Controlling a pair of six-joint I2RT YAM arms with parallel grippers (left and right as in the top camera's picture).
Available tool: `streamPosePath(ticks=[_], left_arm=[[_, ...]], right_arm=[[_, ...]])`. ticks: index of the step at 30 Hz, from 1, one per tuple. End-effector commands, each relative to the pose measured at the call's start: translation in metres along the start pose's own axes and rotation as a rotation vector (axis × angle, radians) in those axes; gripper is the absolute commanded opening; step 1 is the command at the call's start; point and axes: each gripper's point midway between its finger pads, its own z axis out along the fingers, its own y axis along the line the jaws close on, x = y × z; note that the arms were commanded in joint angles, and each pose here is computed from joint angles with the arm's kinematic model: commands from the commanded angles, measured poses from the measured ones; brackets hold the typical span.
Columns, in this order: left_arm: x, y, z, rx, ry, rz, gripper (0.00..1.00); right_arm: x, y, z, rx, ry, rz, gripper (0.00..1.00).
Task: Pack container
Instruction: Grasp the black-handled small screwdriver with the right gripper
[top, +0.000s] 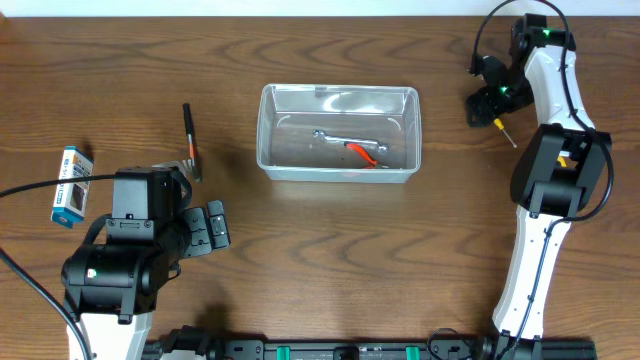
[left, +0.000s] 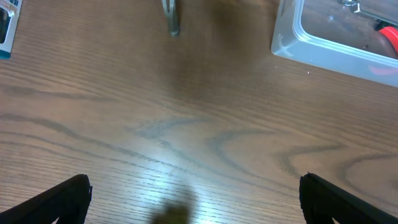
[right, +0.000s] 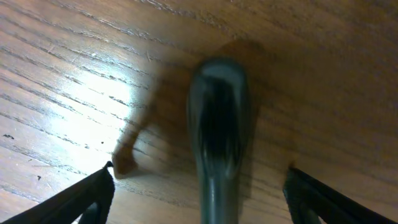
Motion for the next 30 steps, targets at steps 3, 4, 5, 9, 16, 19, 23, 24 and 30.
streamPosePath(ticks=[3, 4, 5, 9, 16, 19, 23, 24, 30], left_arm=[[-0.0039, 0.0001, -0.0045, -0.005, -0.017, -0.006, 0.98], [-0.0039, 0.0001, -0.0045, -0.005, -0.017, -0.006, 0.98], [-0.0039, 0.0001, -0.0045, -0.005, -0.017, -0.006, 0.98], [-0.0039, 0.0001, -0.0045, -0.005, -0.017, -0.006, 0.98], [-0.0038, 0.0001, -0.0045, -0.005, -0.017, -0.006, 0.98], [-0.0038, 0.0001, -0.0045, -0.005, -0.017, -0.007, 0.98], [-0.0038, 0.0001, -0.0045, -0.005, -0.017, -0.007, 0.98], [-0.0038, 0.0001, -0.0045, -0.005, -0.017, -0.007, 0.98], [-0.0038, 0.0001, -0.0045, -0.005, -0.017, -0.007, 0.98]], right_arm=[[0.0034, 0.0119, 0.0215, -0.058, 0.027, -0.013, 0.78], [0.0036, 0.0118, 0.0215, -0.058, 0.027, -0.013, 0.75], [0.0035, 0.0120, 0.0215, -0.058, 0.028, -0.012, 0.72], [0.0036, 0.0120, 0.0215, -0.058, 0.028, -0.009, 0.58], [0.0041, 0.0124, 0.0214, -0.060, 0.030, -0.009, 0.47], [0.0040, 0.0123, 0.0214, -0.060, 0.030, -0.009, 0.41], [0.0040, 0.0123, 0.0214, -0.060, 0.030, -0.009, 0.31], [0.0039, 0.0123, 0.0214, -0.059, 0.030, -0.009, 0.31], [0.0038, 0.0122, 0.0215, -0.059, 0.029, -0.004, 0.26]])
